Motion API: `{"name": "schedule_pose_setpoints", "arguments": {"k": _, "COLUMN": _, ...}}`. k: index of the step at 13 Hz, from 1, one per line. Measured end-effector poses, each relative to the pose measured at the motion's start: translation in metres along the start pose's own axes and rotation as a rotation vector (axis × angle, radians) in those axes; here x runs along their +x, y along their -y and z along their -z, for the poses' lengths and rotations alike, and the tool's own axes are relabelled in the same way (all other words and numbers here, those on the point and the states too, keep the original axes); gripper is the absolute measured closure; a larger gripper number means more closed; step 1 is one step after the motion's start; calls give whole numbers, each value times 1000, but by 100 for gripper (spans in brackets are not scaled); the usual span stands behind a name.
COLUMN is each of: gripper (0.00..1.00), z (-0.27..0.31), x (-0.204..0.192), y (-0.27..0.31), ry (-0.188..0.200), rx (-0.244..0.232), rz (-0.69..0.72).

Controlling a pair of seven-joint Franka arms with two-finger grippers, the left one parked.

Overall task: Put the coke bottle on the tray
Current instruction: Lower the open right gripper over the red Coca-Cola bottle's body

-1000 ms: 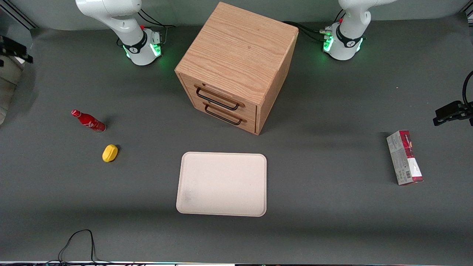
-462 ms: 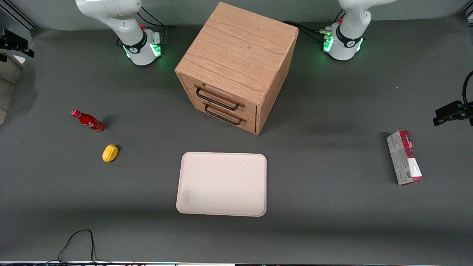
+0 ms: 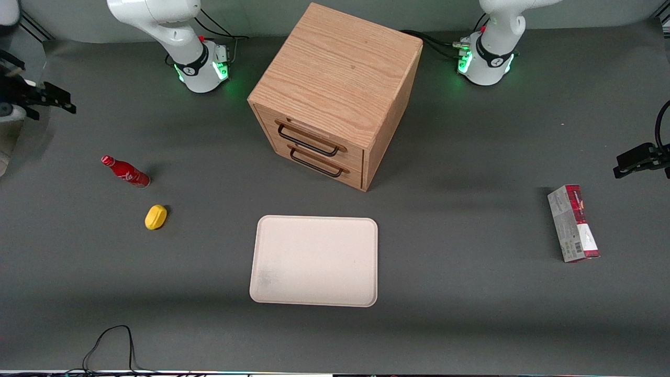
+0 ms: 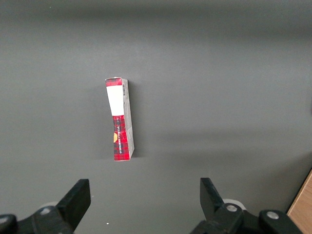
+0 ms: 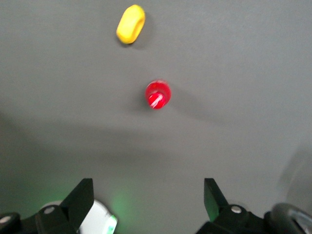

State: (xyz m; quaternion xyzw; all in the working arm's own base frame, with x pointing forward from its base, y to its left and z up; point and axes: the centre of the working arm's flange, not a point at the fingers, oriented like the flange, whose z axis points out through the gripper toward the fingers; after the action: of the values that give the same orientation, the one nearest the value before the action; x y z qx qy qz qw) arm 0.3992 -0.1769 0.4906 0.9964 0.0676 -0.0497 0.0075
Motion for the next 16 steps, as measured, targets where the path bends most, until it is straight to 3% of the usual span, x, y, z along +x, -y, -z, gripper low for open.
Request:
{"name": "schedule_pose_setpoints", "arguments": {"k": 7, "gripper": 0, "z": -103, "x": 15, "y": -11, "ry": -69, "rx": -30, "rz": -38}}
{"name": "schedule_pose_setpoints", "arguments": {"k": 10, "gripper": 0, "z": -132, "x": 17, "y": -4, "ry": -58, "rx": -32, "rz": -43}}
{"name": "schedule_pose_setpoints", "arguments": {"k": 16, "gripper": 0, "z": -152, "x": 33, "y": 2, "ry": -82, "rx": -45, "rz": -43}}
